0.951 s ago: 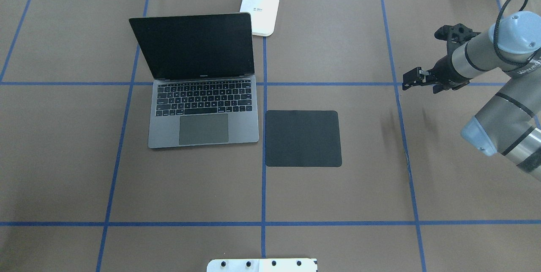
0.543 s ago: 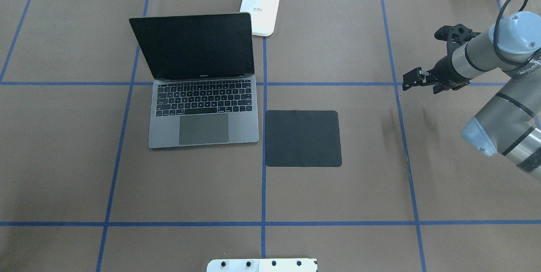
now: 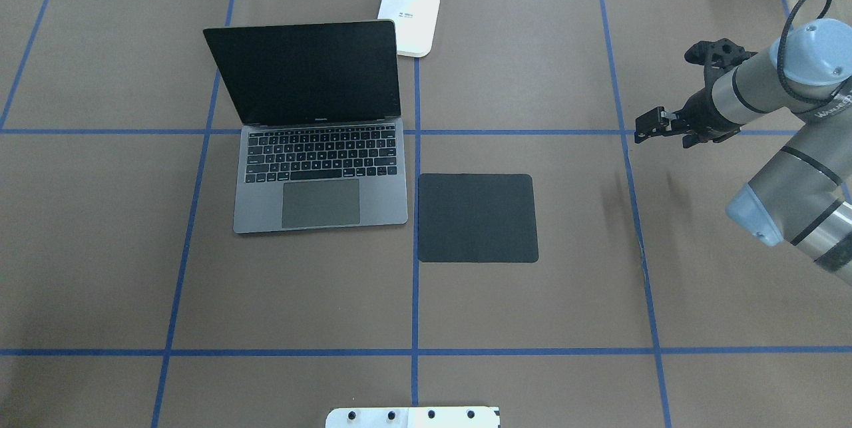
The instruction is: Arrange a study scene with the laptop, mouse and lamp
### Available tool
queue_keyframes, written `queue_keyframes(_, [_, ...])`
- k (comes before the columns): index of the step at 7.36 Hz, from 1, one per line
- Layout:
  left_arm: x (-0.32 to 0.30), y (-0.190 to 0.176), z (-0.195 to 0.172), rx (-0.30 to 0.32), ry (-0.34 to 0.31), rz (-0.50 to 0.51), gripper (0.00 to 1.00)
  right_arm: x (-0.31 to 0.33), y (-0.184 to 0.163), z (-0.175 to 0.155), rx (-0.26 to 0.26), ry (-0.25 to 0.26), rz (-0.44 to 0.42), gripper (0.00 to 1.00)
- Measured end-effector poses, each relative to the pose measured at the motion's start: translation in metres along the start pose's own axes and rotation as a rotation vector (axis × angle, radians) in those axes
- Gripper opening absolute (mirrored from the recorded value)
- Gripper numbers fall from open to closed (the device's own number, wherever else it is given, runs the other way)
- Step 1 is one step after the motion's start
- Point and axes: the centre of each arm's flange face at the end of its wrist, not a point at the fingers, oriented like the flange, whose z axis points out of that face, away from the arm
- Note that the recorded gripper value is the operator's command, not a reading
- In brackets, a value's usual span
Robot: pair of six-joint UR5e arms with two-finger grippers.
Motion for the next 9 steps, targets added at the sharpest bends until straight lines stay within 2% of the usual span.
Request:
queue_keyframes(5, [-0.0004,0.0068,0.0055,-0.032,-0.021,0.01,0.95,-0.0008,0.0003,-0.0006,0.001,-0.001,0.002,1.0])
queue_keyframes(7, [-0.0009,0.0085,0.0082,-0.041,-0.027,0.007,0.82,-0.0004,0.0012,0.0006,-0.002,0.0,0.003,1.0])
queue_keyframes(9, [0.0017,0.0093,0.0103,-0.046,-0.025,0.001,0.63,0.0001,0.0011,0.002,-0.004,0.002,0.002,1.0])
